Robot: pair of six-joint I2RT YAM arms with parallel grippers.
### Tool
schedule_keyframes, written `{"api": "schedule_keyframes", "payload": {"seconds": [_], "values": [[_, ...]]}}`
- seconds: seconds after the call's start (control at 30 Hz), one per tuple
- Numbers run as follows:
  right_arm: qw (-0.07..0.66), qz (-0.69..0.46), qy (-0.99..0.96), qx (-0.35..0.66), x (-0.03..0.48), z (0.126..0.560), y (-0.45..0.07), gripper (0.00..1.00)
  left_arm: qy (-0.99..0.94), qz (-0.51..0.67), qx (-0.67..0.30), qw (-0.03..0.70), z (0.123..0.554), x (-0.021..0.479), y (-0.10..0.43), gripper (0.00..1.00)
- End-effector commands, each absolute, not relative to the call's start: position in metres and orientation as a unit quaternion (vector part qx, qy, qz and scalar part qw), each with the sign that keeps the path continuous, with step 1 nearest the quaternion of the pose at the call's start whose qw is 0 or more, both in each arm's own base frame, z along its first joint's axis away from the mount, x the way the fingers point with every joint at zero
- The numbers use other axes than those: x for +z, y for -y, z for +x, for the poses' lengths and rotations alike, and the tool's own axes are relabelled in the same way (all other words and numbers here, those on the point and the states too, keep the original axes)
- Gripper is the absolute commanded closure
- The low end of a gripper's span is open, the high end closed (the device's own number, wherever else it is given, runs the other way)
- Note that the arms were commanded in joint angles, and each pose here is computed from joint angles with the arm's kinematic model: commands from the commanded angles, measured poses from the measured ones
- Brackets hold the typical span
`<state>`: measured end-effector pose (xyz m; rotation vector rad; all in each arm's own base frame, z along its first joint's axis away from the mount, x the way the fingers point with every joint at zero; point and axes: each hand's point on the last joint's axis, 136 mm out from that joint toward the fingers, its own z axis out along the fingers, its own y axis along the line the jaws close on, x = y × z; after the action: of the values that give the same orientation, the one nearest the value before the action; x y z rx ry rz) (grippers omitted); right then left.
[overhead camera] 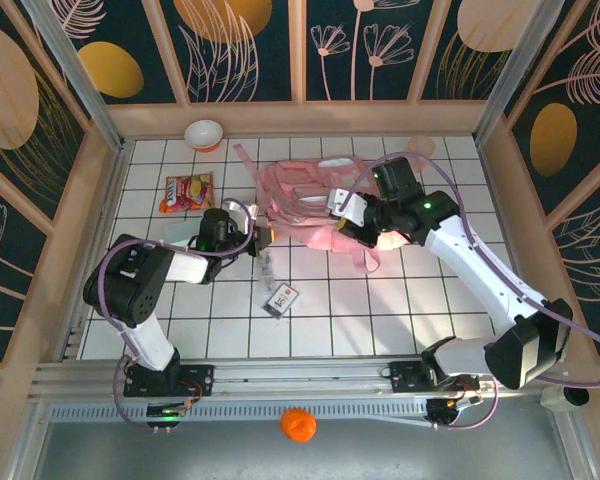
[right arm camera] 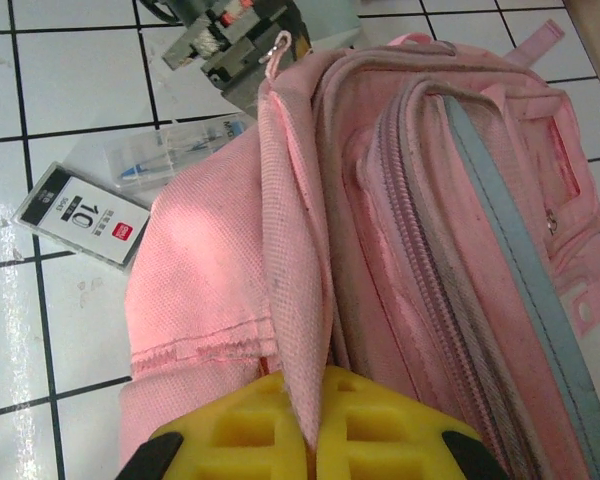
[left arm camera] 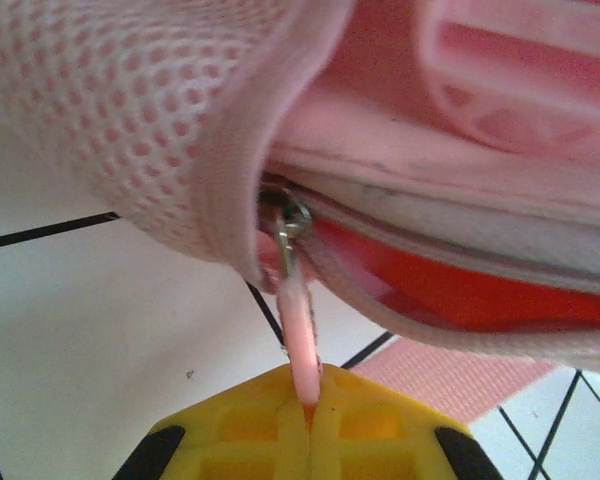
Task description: Pack the student bag
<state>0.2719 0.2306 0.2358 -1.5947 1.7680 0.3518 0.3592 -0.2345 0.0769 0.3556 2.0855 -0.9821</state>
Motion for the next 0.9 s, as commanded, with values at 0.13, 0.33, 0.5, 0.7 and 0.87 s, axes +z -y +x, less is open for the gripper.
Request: {"api": "schedule_keyframes", "payload": {"seconds": [0.13,0.33,0.5,0.7,0.87], "values": [[0.422,-0.562,-0.705,0.100,0.246,0.301,-0.227,1.00,-0.776,0.228,-0.420,0.412,0.323,0.122,0.245,1.00],[0.434,-0.544,-0.710,0.109,0.243,0.301,-0.228,1.00,-0.783,0.255,-0.404,0.400,0.312,0.128,0.244,1.00],[0.436,-0.564,-0.691,0.121,0.254,0.290,-0.230,1.00,-0.841,0.181,-0.321,0.396,0.332,0.095,0.217,0.52],[0.442,-0.593,-0.657,0.148,0.278,0.275,-0.237,1.00,-0.828,0.160,-0.326,0.428,0.347,0.092,0.218,0.37],[0.438,-0.602,-0.651,0.146,0.284,0.273,-0.238,1.00,-0.790,0.207,-0.347,0.461,0.357,0.101,0.235,0.35]]}}
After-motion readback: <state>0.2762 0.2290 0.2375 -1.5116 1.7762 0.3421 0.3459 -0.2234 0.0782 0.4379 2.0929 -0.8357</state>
